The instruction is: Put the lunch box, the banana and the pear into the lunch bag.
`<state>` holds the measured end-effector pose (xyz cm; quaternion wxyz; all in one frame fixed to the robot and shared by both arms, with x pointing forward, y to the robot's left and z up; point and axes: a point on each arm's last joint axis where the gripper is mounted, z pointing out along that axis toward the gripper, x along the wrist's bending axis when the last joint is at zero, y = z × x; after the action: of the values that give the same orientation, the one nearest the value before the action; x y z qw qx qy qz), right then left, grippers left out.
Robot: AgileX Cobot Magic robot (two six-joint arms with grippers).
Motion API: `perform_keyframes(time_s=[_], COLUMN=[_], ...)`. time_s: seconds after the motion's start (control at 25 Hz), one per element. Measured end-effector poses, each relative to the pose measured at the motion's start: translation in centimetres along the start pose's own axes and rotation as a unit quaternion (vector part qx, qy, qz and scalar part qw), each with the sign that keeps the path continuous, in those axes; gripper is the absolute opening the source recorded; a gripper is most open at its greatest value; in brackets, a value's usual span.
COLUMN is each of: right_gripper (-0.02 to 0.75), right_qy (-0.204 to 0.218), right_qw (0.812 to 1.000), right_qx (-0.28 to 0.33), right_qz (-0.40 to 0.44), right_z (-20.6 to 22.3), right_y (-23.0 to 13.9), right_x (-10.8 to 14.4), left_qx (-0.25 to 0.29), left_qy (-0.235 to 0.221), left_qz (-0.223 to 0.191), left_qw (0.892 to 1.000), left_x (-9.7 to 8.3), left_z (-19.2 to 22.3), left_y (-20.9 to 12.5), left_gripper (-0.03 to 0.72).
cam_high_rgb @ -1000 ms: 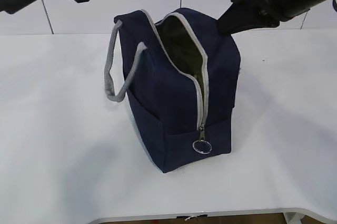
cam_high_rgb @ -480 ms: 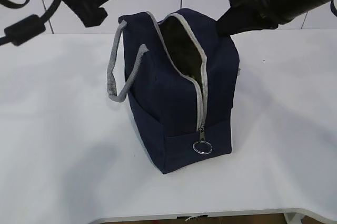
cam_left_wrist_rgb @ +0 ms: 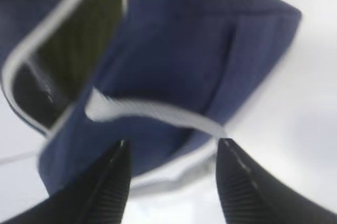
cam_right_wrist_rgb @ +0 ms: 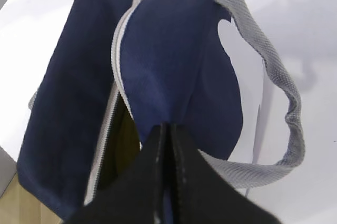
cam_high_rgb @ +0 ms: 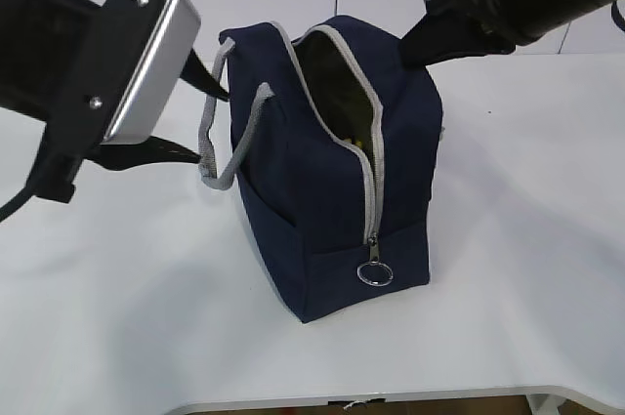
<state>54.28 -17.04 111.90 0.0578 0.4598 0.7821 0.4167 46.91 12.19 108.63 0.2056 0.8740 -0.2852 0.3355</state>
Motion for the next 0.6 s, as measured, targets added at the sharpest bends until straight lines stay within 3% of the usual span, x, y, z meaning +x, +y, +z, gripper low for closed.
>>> perform_keyframes(time_s=[0.08, 0.12, 0.16, 0.2, 0.28, 0.4, 0.56, 0.6], right_gripper=[0.018, 0.018, 0.018, 0.018, 0.018, 0.018, 0.018, 0.018], right_qy=[0.001, 0.002, 0.003, 0.003, 0.004, 0.004, 0.012, 0.014], right_qw=[1.000, 1.000, 1.000, 1.000, 1.000, 1.000, 1.000, 1.000], right_qx=[0.002, 0.002, 0.002, 0.003, 0.003, 0.003, 0.012, 0.013], right_qz=[-0.001, -0.001, -0.001, -0.001, 0.000, 0.000, -0.003, -0.005], right_z=[0.0, 0.0, 0.0, 0.0, 0.0, 0.0, 0.1, 0.1], right_y=[0.0, 0.0, 0.0, -0.1, 0.0, -0.1, -0.2, -0.2], right_x=[0.0, 0.0, 0.1, 0.1, 0.1, 0.1, 0.4, 0.6], left_qx=[0.015, 0.017, 0.016, 0.013, 0.006, -0.011, -0.084, -0.095], left_qy=[0.007, 0.015, 0.024, 0.031, 0.037, 0.022, -0.009, -0.018], left_qz=[-0.070, -0.127, -0.182, -0.251, -0.368, -0.516, -0.637, -0.654], left_qw=[0.997, 0.992, 0.983, 0.967, 0.929, 0.856, 0.767, 0.750], left_x=[0.1, 0.1, 0.2, 0.3, 0.3, 0.1, 0.5, 0.6], left_z=[-0.8, -1.3, -1.8, -2.3, -3.0, -3.1, -3.0, -2.8], left_y=[-0.1, -0.1, 0.0, 0.0, 0.2, 0.5, 1.8, 2.0], left_gripper=[0.367, 0.365, 0.364, 0.363, 0.363, 0.363, 0.363, 0.363])
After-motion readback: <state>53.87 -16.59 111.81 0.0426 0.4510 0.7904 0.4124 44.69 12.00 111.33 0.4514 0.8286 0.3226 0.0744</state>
